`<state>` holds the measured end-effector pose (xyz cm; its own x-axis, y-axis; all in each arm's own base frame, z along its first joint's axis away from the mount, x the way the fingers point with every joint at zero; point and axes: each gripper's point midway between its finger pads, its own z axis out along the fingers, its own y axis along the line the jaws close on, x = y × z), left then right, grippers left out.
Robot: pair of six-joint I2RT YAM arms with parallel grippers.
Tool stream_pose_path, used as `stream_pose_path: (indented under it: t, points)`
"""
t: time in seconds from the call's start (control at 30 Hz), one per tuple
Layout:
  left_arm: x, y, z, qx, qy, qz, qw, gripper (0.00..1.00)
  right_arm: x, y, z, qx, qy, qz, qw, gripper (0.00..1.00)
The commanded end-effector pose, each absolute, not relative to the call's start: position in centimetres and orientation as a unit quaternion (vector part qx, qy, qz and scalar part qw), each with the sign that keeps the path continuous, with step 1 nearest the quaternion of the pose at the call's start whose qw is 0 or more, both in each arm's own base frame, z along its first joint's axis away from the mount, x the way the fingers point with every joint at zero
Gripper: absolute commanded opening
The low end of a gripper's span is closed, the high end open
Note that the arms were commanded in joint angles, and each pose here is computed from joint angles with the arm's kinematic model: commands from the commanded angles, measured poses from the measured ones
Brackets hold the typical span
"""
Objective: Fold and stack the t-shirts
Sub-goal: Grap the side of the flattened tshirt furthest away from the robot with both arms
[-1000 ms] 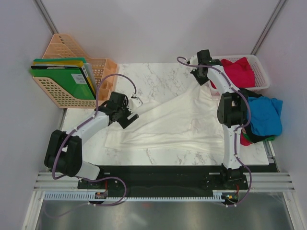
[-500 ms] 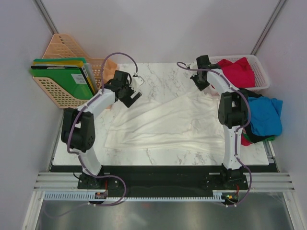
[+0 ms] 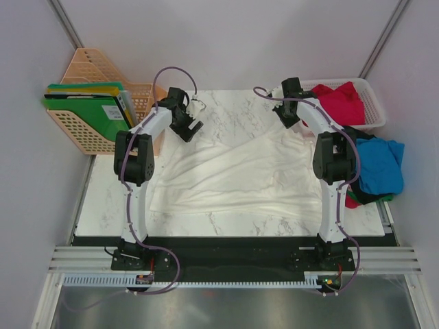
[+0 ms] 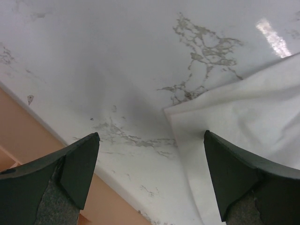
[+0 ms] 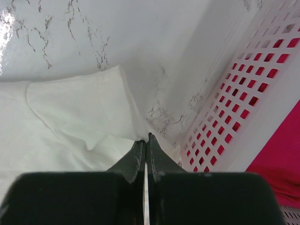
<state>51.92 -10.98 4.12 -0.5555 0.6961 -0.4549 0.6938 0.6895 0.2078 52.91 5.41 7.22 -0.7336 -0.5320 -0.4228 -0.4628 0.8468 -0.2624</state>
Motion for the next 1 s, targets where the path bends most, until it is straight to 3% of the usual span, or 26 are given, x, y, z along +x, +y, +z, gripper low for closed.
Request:
stream_pose_path:
  t: [0.0,0.2,0.43,0.7,0.97]
  points:
    - [52.7,-10.4,5.4,0.376,0.888,-0.026,0.263,1.0,53.1,5.2,10.1,-0.265,0.921,-0.073,0.278,0.0]
    - [51.8,-10.9,4.4,0.382,0.89,-0.052,0.243,0.88,53.1,5.0,9.5,-0.264,0.922,-0.077,0.273,0.0]
    - [49.4,-12.1,5.2,0.39,0.885,-0.096,0.235,0.94,53.7,5.3,9.5,-0.263,0.921,-0.079,0.277,0.0]
    - [47.8,-13.0,4.8,0.399,0.882,-0.136,0.21,0.91,53.4,6.2,9.1,-0.271,0.92,-0.076,0.273,0.0]
    - [49.7,-14.1,4.0,0.389,0.881,-0.153,0.22,0.9,53.0,5.7,8.3,-0.28,0.92,-0.085,0.261,0.0]
